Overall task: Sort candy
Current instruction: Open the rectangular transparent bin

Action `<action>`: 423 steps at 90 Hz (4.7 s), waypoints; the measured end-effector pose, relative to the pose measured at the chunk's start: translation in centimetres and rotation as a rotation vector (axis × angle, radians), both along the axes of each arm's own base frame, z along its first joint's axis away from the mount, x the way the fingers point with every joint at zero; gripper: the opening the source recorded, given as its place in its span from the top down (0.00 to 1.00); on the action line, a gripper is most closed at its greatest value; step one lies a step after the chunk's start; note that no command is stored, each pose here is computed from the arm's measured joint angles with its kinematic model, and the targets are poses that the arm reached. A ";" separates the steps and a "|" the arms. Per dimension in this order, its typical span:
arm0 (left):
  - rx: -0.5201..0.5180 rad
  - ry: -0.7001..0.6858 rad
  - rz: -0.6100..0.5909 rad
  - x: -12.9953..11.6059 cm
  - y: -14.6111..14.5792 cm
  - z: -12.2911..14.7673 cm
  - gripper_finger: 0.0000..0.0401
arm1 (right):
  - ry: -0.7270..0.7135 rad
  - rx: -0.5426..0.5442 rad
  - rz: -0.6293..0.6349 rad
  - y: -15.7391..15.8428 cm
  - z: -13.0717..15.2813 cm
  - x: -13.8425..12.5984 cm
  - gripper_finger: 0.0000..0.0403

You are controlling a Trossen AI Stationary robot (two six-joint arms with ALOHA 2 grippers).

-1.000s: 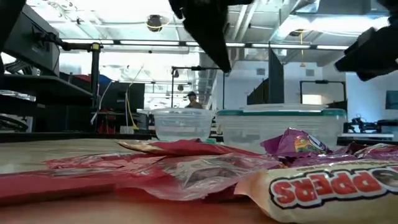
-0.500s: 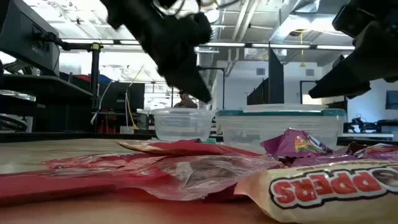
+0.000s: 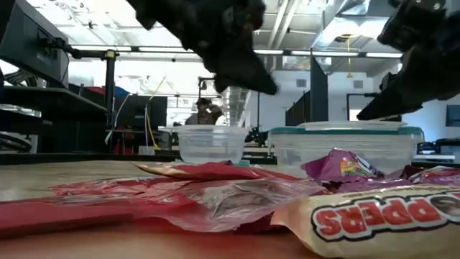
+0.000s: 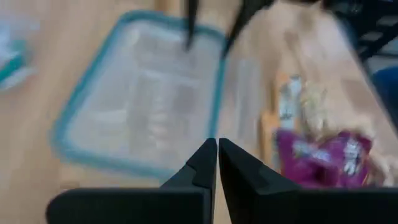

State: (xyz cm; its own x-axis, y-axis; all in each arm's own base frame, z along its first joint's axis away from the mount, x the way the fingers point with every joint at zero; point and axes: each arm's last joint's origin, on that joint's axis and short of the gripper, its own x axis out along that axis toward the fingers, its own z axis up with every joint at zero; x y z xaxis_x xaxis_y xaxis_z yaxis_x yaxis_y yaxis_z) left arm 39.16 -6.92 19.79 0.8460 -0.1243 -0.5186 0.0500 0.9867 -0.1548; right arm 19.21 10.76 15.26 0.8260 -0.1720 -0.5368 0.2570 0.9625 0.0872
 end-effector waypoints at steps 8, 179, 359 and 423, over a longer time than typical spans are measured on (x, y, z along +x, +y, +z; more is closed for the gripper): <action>-0.011 0.040 -0.011 0.2 -0.7 -1.5 0.99 | 0.024 -0.003 -0.014 -0.5 -0.2 0.2 0.66; 0.097 -0.064 -0.046 6.8 2.7 2.0 0.99 | 0.129 0.477 0.041 4.1 4.5 -4.1 0.66; 0.110 -0.136 -0.103 6.6 2.1 2.3 0.99 | -0.099 0.422 -0.079 8.6 -3.7 -5.8 0.48; 0.120 -0.223 -0.106 8.0 2.1 0.4 0.99 | -0.135 0.217 -0.085 8.4 -5.7 -4.1 0.44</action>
State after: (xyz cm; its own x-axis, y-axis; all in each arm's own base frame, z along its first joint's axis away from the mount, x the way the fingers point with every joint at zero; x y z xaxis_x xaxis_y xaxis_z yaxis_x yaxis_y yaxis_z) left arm 47.18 -4.86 20.21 0.9266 -0.1666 -0.3371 0.1732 0.9848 -0.0106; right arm 15.06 19.13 9.54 0.8801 -0.1365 -0.4548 0.3079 0.8932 0.3278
